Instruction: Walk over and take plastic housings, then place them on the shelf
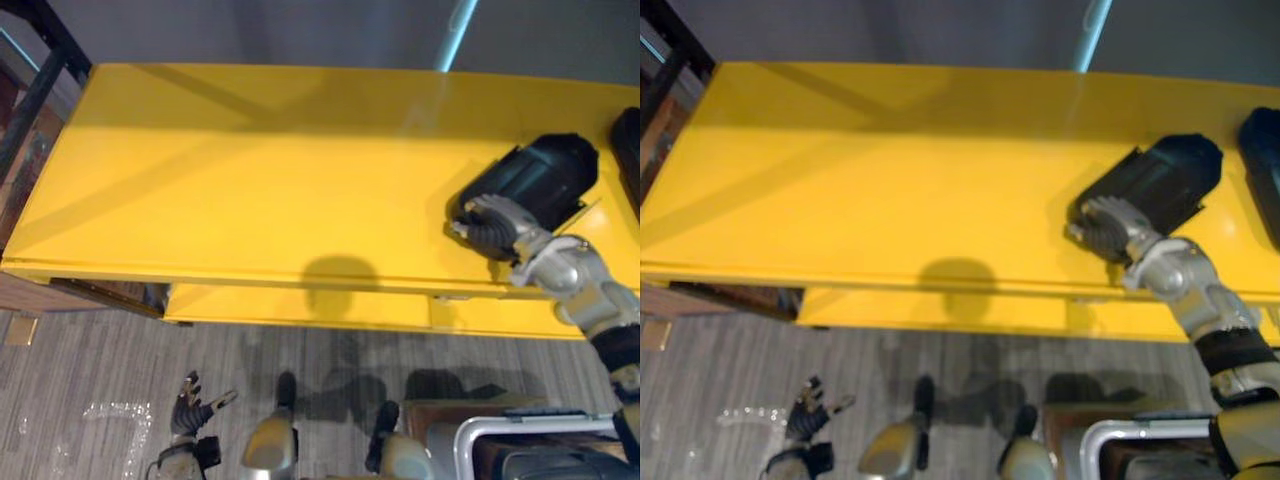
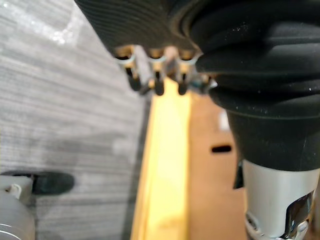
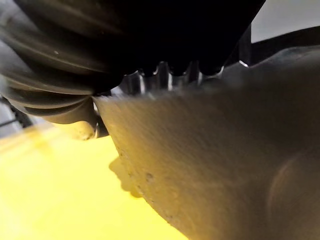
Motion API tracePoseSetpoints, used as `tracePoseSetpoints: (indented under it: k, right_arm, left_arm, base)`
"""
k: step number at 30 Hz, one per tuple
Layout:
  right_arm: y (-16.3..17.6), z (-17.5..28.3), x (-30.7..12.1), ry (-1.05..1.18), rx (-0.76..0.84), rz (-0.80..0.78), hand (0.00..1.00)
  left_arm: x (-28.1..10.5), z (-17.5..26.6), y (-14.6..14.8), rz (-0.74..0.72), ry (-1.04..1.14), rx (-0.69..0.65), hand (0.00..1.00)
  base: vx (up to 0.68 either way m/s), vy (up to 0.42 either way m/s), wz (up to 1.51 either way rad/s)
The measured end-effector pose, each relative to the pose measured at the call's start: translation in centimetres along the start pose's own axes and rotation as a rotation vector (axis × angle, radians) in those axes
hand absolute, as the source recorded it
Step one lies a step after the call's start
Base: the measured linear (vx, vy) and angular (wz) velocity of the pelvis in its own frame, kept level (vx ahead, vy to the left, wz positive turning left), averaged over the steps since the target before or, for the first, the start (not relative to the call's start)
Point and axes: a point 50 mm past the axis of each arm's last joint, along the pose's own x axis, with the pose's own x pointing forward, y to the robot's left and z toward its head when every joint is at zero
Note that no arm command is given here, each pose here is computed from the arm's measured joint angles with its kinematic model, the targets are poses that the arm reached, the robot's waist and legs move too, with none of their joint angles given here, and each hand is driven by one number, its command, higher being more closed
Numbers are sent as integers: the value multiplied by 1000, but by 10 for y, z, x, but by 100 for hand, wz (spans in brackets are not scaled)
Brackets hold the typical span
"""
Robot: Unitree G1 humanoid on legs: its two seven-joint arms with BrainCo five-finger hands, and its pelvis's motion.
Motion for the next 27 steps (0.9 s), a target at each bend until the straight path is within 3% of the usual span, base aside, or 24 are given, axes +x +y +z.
tracePoseSetpoints:
  k: [11, 27]
  right_arm:
    - [-6, 0, -8, -100, -281, 93, 100]
    - [-6, -10, -25, -180, -443, 86, 100]
  left_arm:
    - [0, 1, 1, -16, -6, 1, 0]
    - [4, 8, 14, -13, -41, 37, 0]
  base:
    - [0, 0, 0]
    - [0, 0, 1]
